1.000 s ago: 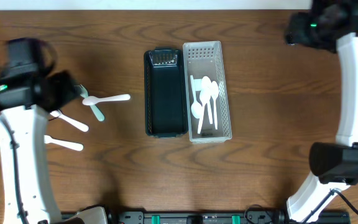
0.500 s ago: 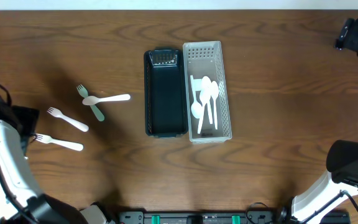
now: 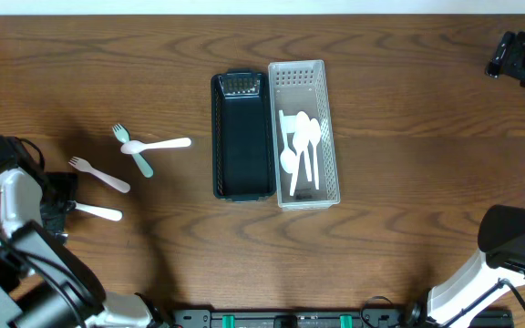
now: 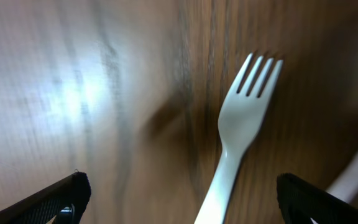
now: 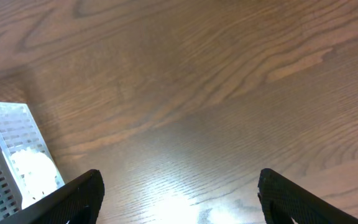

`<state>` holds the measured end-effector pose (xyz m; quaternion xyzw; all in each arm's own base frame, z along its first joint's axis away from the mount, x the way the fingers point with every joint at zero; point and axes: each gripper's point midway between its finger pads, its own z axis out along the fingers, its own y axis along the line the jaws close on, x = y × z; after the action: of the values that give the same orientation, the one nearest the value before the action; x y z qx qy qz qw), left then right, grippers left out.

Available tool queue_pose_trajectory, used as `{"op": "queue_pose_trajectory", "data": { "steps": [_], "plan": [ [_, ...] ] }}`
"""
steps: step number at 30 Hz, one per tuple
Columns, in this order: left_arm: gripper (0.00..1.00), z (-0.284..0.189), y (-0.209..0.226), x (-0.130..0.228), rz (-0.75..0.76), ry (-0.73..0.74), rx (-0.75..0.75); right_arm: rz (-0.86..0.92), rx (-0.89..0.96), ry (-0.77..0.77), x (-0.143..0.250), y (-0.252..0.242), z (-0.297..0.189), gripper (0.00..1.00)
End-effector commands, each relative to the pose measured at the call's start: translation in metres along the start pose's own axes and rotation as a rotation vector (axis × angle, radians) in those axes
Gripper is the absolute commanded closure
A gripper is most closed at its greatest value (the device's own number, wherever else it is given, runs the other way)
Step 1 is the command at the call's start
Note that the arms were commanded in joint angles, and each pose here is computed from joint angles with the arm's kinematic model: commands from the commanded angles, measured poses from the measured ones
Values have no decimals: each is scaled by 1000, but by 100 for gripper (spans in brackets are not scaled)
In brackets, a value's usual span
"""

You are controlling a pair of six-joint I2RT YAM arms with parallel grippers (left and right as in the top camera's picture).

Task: Pack container
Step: 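Move left gripper down to a white fork and grasp it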

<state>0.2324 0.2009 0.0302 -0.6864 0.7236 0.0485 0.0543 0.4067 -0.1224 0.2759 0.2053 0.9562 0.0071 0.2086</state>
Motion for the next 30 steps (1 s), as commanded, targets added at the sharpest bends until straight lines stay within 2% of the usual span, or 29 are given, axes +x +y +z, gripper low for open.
{"op": "queue_pose_trajectory", "data": {
  "steps": [1,12,14,16,18,22,26,30],
  "plan": [
    [2,21,-1,13,-23,84,-16,-26,-10,-15,-1,5,-7,18],
    [0,50,2,22,-18,141,-68,-31,-12,-10,1,8,-7,18],
    [5,50,2,22,-18,140,-66,-31,-12,-8,2,7,-7,18],
    [11,50,2,22,-18,139,-66,-31,-12,-7,2,7,-7,19],
    [23,50,2,22,-18,139,-66,-31,-12,-7,2,7,-7,19],
    [39,50,2,22,-18,139,-66,-31,-12,-7,2,7,-7,19],
    [65,50,2,22,-18,139,-66,-31,-12,-7,2,7,-7,19],
    [73,50,1,21,-18,136,-62,-31,-12,-7,2,7,-7,19]
  ]
}}
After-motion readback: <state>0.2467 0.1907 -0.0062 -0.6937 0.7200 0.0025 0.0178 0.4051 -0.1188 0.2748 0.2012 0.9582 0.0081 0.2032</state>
